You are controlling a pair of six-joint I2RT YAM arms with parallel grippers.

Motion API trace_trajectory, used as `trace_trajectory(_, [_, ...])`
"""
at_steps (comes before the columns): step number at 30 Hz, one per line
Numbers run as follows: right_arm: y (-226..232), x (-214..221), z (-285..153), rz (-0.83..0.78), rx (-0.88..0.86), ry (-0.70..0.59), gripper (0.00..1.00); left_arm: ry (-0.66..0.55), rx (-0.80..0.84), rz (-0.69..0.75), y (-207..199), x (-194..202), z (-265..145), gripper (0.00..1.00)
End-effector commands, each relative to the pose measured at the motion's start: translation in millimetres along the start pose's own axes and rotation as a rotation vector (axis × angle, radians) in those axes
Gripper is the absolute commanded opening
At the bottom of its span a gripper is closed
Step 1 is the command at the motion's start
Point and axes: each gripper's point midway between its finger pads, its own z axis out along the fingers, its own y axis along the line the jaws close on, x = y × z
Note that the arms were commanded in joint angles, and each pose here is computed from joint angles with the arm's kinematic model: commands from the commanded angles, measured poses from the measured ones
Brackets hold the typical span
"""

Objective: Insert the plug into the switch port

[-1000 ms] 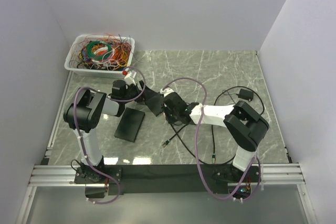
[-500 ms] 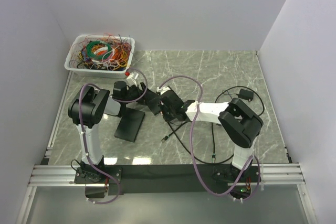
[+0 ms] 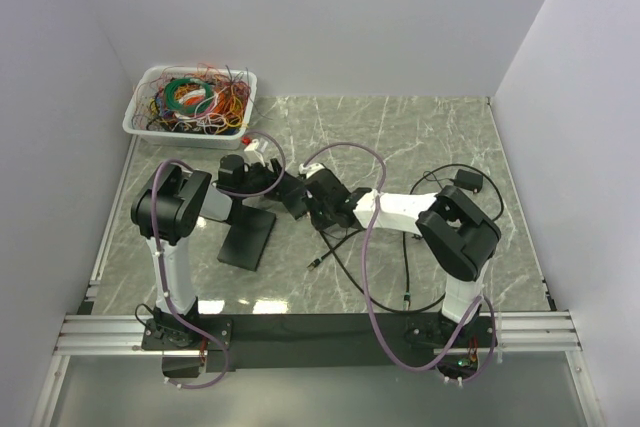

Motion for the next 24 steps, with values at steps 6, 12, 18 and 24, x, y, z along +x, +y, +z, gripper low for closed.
trace_trajectory(6, [0,-51,-16,0.016,0.009,-0.115,0.00,0.027,0.021,0.035,-6,11,0,0.67])
trace_trajectory(12, [4,-54,-16,0.023,-0.005,-0.112,0.00,0.029,0.007,0.046,-5,13,0,0.67])
trace_trajectory(18, [6,-61,-17,0.034,-0.009,-0.122,0.00,0.043,-0.008,0.056,-4,18,4,0.66])
trace_trajectory(24, [10,-65,-14,0.045,-0.022,-0.123,0.00,0.054,-0.002,0.049,-3,23,6,0.66])
